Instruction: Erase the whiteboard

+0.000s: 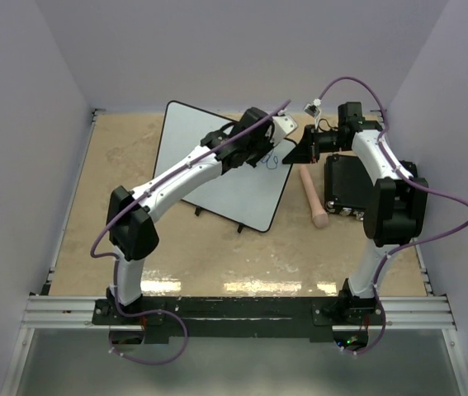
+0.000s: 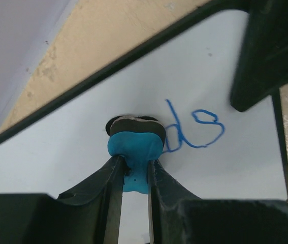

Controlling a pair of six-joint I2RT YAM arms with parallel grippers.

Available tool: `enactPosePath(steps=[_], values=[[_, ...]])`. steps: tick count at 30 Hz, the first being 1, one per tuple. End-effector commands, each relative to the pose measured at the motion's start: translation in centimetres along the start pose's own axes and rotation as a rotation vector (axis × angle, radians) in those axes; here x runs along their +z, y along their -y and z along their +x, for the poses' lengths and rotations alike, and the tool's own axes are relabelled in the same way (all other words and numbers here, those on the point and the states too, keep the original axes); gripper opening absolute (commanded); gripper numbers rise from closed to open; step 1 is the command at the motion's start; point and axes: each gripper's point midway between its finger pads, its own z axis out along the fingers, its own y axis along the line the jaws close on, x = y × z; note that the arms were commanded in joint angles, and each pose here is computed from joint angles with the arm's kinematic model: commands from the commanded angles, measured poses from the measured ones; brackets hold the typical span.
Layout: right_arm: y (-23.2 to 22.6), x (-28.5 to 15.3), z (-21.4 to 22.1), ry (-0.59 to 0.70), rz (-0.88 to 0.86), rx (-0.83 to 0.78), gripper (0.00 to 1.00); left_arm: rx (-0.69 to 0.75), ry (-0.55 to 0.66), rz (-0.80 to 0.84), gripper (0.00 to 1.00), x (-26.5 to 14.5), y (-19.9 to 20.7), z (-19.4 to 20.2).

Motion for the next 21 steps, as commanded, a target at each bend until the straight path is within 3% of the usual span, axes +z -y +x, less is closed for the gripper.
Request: enactPosePath(steps=[1,5,8,16,18,19,21], values=[[-2.4,0.6,-1.2,0.005,-0.049,-0.134,0.0,-0.03,-0.056,0.139,0.0,1.2,5.7,2.8],[-2.6,0.6,-1.2,0.007,-0.056,-0.144,0.0,-0.103,-0.111,0.168,0.0,1.9,7.0,4.3],[-2.6,0.7,-0.8,0.001,-0.06,-0.136,0.0,-0.172,-0.091,0.118,0.0,2.0,6.2,2.9],[-2.7,0.5,-0.3,-0.023,-0.07,-0.146,0.0,-0.313,0.197,-0.114,0.0,-0.3,-0.4,-6.8],[-2.6,0.6,-0.1,-0.026,-0.073,-0.152,0.0,-0.322,0.237,-0.141,0.0,-0.6,-1.1,-7.5],[-2.6,0.6,-0.1,-0.026,-0.075,-0.15,0.0,-0.335,0.315,-0.179,0.0,-1.7,-2.3,-9.2],[-2.7,0.6,0.0,-0.025,-0.078,-0.152,0.0,-0.326,0.337,-0.193,0.0,-1.5,-2.3,-8.6]])
